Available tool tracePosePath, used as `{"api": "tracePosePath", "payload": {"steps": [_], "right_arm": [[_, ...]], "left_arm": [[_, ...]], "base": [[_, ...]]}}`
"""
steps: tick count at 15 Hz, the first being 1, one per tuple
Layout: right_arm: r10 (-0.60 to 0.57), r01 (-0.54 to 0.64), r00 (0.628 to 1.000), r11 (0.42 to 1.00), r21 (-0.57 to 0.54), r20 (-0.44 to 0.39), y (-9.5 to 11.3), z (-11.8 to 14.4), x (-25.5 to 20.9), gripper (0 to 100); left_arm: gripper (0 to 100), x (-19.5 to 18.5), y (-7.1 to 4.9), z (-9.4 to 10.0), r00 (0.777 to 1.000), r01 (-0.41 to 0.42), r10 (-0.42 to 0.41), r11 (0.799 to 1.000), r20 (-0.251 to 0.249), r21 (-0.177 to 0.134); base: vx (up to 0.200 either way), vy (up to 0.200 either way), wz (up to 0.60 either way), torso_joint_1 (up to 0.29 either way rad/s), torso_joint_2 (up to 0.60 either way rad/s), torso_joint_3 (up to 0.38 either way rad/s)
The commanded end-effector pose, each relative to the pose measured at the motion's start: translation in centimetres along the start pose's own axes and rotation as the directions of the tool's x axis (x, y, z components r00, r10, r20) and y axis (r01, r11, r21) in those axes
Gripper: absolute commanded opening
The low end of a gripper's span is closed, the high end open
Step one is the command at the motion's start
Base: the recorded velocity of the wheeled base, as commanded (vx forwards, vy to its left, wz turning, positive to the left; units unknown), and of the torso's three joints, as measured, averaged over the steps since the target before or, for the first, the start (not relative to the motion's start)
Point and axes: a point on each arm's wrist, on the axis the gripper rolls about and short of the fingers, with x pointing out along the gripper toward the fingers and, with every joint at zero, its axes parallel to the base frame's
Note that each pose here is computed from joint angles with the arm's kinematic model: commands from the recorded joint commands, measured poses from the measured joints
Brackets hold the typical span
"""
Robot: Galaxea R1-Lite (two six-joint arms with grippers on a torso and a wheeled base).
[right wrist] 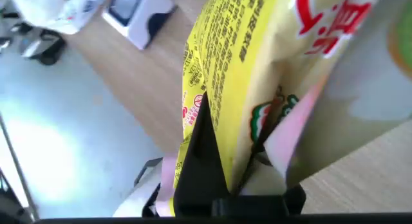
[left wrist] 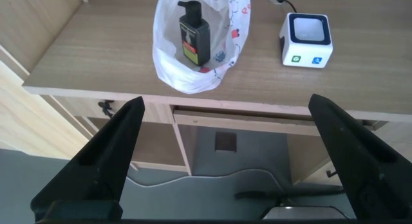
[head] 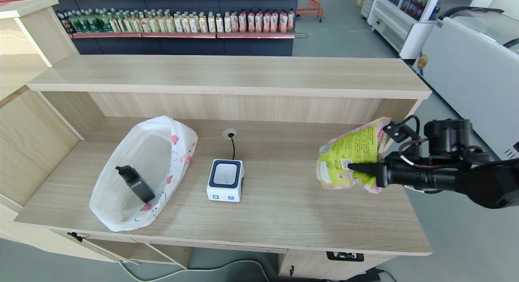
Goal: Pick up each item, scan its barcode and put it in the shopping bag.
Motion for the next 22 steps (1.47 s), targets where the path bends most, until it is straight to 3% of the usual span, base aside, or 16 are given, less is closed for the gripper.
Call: {"api": "tracePosePath", "payload": {"steps": [1, 2, 3, 4, 6, 7, 9, 13, 18, 22], "right_arm": [[0.177, -0.136, 0.976, 0.952, -0.275, 0.129, 0.7, 1.9, -6.3, 0], [0.256, -0.193, 0.957, 0.913, -0.358, 0.137, 0.7, 1.9, -6.6, 0], [0.408, -0.271, 0.902, 0.790, -0.550, 0.142, 0.5, 1.7, -6.7, 0], [0.478, -0.274, 0.867, 0.692, -0.668, 0.140, 0.4, 1.4, -6.5, 0], [0.560, -0.258, 0.817, 0.566, -0.783, 0.136, 0.6, 1.0, -6.1, 0], [0.594, -0.265, 0.793, 0.533, -0.804, 0.132, 0.8, 0.6, -6.1, 0], [0.609, -0.272, 0.784, 0.516, -0.812, 0.124, 1.3, 0.0, -6.3, 0], [0.668, -0.293, 0.740, 0.427, -0.855, 0.080, 4.1, -1.2, -6.2, 0], [0.689, -0.330, 0.723, 0.418, -0.846, 0.058, 6.1, -1.5, -7.3, 0], [0.688, -0.390, 0.726, 0.393, -0.833, -0.016, 7.9, -3.4, -8.1, 0]], "left_arm": [[100, 0.0, 0.0, 0.0, 1.000, -0.001, 0.001, 1.000, 0.000, 0.000], [100, 0.0, 0.0, 0.0, 1.000, -0.001, 0.001, 1.000, 0.000, 0.000], [100, 0.0, 0.0, 0.0, 1.000, -0.001, 0.001, 1.000, 0.000, 0.000], [100, 0.0, 0.0, 0.0, 1.000, -0.001, 0.001, 1.000, 0.000, 0.000], [100, 0.0, 0.0, 0.0, 1.000, -0.001, 0.001, 1.000, 0.000, 0.000], [100, 0.0, 0.0, 0.0, 1.000, -0.001, 0.001, 1.000, 0.000, 0.000], [100, 0.0, 0.0, 0.0, 1.000, -0.001, 0.001, 1.000, 0.000, 0.000], [100, 0.0, 0.0, 0.0, 1.000, -0.001, 0.001, 1.000, 0.000, 0.000], [100, 0.0, 0.0, 0.0, 1.000, -0.001, 0.001, 1.000, 0.000, 0.000], [100, 0.0, 0.0, 0.0, 1.000, -0.001, 0.001, 1.000, 0.000, 0.000]], "base": [[0.000, 0.000, 0.00, 0.000, 0.00, 0.000], [0.000, 0.000, 0.00, 0.000, 0.00, 0.000], [0.000, 0.000, 0.00, 0.000, 0.00, 0.000], [0.000, 0.000, 0.00, 0.000, 0.00, 0.000], [0.000, 0.000, 0.00, 0.000, 0.00, 0.000], [0.000, 0.000, 0.00, 0.000, 0.00, 0.000], [0.000, 0.000, 0.00, 0.000, 0.00, 0.000], [0.000, 0.000, 0.00, 0.000, 0.00, 0.000], [0.000, 0.000, 0.00, 0.000, 0.00, 0.000], [0.000, 0.000, 0.00, 0.000, 0.00, 0.000]]}}
